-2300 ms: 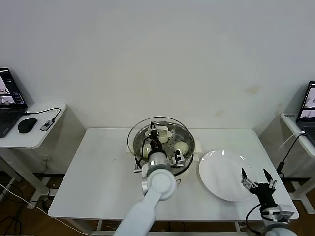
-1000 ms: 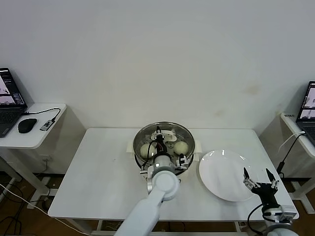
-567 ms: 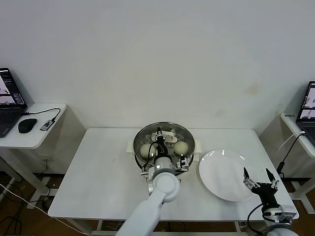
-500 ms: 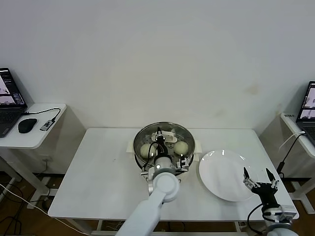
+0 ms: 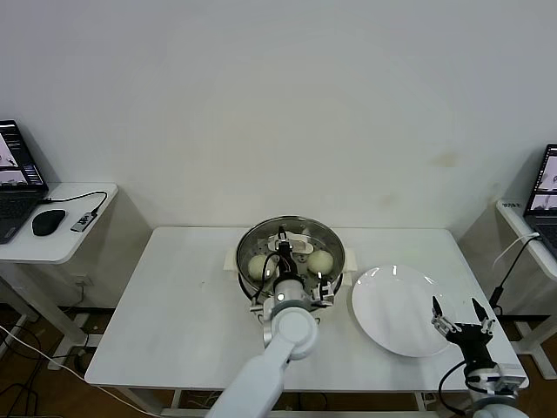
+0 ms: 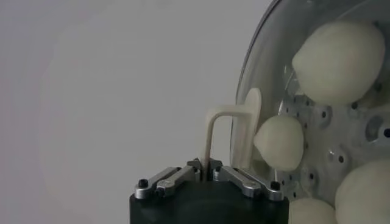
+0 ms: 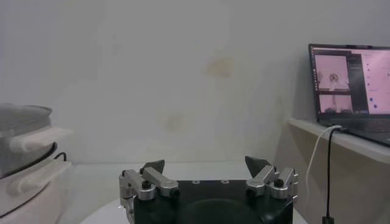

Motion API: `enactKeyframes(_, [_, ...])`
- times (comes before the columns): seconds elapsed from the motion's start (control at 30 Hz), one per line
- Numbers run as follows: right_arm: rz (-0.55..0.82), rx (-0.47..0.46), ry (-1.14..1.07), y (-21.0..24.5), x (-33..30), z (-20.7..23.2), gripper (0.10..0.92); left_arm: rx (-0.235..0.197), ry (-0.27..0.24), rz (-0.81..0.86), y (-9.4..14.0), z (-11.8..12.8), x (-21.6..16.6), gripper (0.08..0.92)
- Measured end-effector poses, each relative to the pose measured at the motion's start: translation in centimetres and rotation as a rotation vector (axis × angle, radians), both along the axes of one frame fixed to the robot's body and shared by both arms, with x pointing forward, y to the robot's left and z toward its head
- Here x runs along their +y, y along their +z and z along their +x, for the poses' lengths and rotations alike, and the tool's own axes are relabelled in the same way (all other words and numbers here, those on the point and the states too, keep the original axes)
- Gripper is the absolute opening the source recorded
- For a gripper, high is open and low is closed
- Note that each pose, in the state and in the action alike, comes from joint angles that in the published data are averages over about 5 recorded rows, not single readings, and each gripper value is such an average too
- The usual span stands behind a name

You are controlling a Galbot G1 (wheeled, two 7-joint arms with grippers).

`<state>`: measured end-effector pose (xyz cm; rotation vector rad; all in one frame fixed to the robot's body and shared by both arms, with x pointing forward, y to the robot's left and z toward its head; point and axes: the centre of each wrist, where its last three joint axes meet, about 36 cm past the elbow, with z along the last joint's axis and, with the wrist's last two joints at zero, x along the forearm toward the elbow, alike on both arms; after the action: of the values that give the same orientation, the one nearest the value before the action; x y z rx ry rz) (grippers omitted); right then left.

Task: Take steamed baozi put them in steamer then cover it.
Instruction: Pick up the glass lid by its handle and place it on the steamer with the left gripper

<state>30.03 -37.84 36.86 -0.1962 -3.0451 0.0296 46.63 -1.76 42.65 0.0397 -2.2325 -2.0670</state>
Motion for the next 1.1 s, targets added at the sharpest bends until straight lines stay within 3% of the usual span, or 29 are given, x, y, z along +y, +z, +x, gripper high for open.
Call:
enactKeyframes(0.17, [-0.002,-0.001,0.000,0.0,-0.1,0.0,0.823,0.001,-0.007,0.000,0.0,-0.6,-0.2,0.196])
enactKeyframes(0.83, [-0.004,-0.005,-0.005,0.2,-0.5,0.1,0.823,-0.016,-0.043,-0.048,1.4,-4.1,-0.8,0.767])
enactKeyframes(1.1, [0.007,0.001,0.001,0.0,-0.4,0.3,0.823,-0.016,-0.049,-0.097,2.8,-6.0,-0.4,0.822])
